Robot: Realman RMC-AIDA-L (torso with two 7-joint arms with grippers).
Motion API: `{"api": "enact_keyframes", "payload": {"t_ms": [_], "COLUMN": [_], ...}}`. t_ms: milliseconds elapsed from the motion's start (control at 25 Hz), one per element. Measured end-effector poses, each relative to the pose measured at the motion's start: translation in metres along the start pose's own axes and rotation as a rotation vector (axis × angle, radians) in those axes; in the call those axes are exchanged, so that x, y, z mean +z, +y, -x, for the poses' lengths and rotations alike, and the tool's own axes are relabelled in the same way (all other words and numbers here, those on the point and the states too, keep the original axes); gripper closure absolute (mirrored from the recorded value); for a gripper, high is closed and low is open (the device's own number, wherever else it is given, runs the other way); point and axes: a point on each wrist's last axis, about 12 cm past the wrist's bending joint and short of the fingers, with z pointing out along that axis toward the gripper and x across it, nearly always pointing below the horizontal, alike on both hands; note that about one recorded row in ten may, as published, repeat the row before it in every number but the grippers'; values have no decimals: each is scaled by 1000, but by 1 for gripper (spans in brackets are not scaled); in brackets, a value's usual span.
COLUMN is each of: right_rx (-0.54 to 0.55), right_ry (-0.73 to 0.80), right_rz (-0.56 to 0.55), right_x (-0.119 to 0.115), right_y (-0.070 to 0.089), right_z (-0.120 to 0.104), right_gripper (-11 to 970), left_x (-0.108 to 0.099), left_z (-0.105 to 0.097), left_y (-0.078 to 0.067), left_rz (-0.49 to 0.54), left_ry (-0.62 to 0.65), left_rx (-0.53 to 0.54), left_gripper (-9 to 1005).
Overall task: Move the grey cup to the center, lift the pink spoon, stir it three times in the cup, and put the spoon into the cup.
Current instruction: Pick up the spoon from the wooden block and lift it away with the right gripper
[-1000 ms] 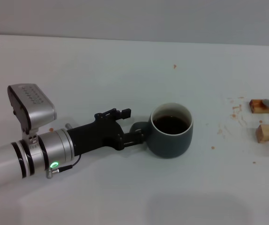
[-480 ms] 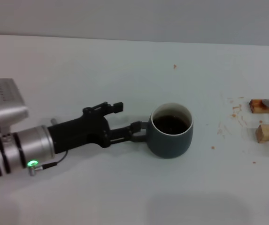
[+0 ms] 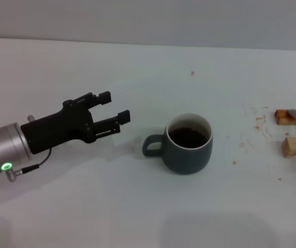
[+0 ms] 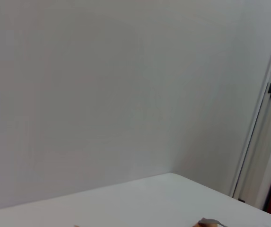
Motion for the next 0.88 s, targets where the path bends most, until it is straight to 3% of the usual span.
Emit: {"api": "enact_keyframes", "payload": {"t_ms": [320, 600, 880], "right_rx": [-109, -128, -130], "right_ry": [36, 88, 151], "right_rz": [109, 152, 186], "right_x": [-31, -44, -40], "right_y": [34, 40, 46], "right_z": [-10, -16, -24], "right_gripper": [495, 496, 498], "left_x": [16, 30, 37], "left_z": [12, 15, 13], "left_y": [7, 7, 5], "left_rz": [-7, -13, -21], "left_ry": [12, 39, 59], "left_rx": [7, 16, 20], "left_gripper": [167, 166, 167]}}
